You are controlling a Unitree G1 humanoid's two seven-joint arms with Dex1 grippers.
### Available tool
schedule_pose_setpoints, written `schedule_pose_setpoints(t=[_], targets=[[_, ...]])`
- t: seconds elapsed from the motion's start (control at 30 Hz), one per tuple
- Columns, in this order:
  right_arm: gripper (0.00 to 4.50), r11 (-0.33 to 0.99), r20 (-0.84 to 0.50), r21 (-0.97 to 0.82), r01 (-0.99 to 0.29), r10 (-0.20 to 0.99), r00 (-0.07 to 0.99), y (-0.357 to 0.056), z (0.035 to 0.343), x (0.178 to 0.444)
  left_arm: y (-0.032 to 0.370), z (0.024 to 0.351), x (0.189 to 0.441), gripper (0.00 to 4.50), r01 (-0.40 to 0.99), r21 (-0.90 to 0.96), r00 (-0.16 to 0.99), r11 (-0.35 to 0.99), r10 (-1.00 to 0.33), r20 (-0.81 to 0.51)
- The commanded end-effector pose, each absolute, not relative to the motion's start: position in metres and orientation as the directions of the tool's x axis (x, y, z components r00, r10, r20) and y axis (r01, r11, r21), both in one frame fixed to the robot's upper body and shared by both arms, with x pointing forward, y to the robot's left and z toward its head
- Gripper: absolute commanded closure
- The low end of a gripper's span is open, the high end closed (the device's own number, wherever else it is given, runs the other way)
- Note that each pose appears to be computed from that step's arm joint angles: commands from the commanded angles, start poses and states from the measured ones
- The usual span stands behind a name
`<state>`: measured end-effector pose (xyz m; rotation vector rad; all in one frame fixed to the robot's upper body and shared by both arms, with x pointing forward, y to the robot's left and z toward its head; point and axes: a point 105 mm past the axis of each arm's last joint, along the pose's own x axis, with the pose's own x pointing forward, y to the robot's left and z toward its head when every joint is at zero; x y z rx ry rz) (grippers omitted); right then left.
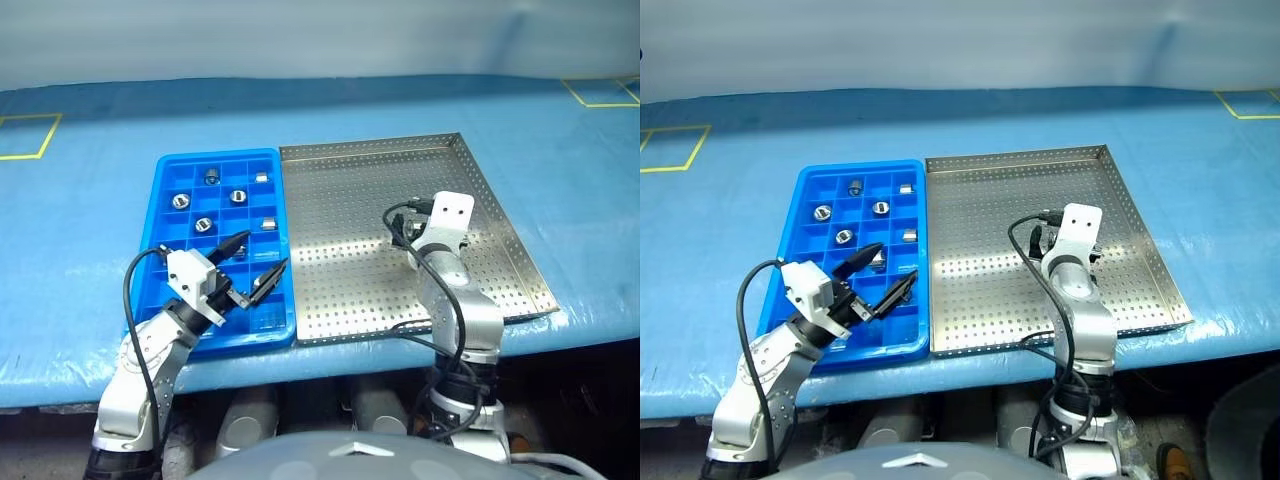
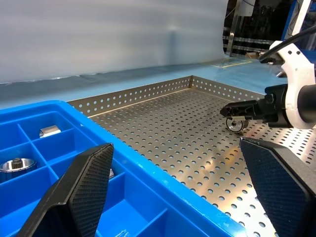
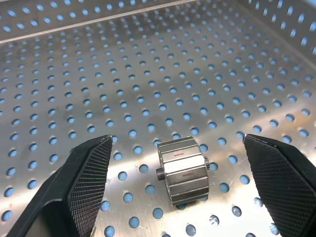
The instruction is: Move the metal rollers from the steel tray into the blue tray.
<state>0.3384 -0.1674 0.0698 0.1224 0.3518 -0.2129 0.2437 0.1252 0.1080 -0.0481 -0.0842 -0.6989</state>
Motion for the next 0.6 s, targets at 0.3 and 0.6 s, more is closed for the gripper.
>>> schedule_pose_setpoints(t=[0.3,0.6], targets=[[2.3,0.956,-0.395,0.114,0.272,-0.207,0.895,-0.168,0.062,0.332,0.126,0.115,0.241,0.0,0.64,-0.004,0.764,0.769,-0.635,0.118],[3.2,0.96,-0.194,0.187,-0.211,0.246,0.95,-0.074,0.15,0.305,0.136,0.123,0.242,0.0,0.616,0.009,0.779,0.788,-0.611,0.14]])
